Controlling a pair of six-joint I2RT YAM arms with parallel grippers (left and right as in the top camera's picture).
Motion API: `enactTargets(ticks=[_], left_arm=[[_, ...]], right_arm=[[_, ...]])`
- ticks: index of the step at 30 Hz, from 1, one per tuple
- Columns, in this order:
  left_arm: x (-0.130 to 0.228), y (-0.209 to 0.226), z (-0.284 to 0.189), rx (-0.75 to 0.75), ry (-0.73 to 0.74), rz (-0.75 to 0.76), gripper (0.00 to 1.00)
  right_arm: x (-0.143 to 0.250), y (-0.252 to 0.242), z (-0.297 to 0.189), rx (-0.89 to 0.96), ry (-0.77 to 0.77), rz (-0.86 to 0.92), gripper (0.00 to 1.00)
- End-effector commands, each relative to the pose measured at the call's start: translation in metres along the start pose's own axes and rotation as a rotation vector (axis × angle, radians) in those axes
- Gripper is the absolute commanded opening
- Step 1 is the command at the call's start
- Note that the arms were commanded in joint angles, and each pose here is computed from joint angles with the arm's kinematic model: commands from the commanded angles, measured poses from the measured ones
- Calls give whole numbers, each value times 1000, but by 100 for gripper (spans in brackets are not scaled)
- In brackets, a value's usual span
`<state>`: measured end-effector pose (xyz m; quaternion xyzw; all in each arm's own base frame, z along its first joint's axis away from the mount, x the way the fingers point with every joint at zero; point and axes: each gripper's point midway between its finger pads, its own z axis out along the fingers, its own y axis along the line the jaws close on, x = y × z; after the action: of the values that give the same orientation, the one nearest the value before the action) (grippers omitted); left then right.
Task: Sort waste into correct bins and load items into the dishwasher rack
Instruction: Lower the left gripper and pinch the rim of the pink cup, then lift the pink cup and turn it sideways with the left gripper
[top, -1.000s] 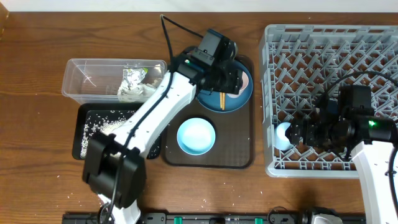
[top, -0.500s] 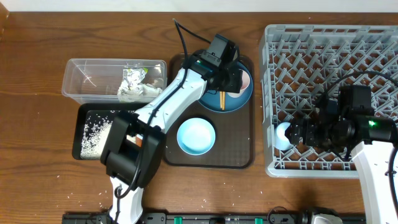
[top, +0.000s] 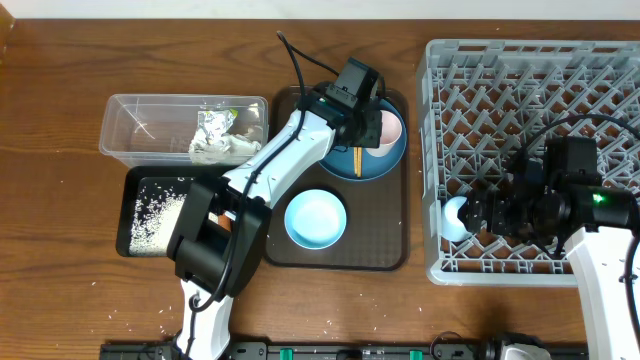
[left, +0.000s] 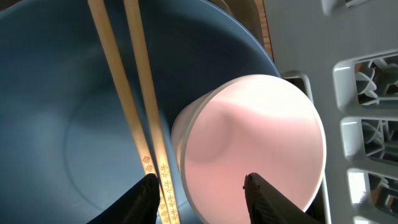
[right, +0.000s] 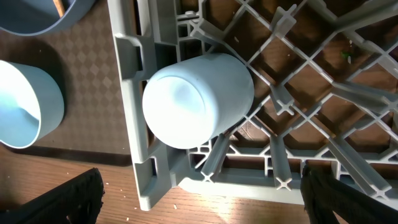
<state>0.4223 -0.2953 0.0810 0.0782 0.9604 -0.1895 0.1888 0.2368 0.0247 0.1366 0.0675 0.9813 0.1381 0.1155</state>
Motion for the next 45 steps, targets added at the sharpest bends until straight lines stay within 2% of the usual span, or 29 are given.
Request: enactTargets(ticks=[1,18,23,27,33,41,45], left_arm=[[5,7,8,-27,11,-13,47],[12,8,10,-34,32,-12,27],[12,8,9,-33,30,-11,19],[9,7,3,-30,22,-11,7],[-1,-4,-22,4,-22,-4,6],[-3,-45,-69,194,-25,18,6],[4,-52,-90,229,0,16,6]], right_arm=[[1,4,1,-16,6,3,99],[1,4,1,-15,6,3,99],[1,4,1,-15,6,3,99],[1,4,1,-15,6,3,99],[1,4,1,-15,6,3,99],[1,4,1,-15,6,3,99],[1,4,1,-15,6,3,99]])
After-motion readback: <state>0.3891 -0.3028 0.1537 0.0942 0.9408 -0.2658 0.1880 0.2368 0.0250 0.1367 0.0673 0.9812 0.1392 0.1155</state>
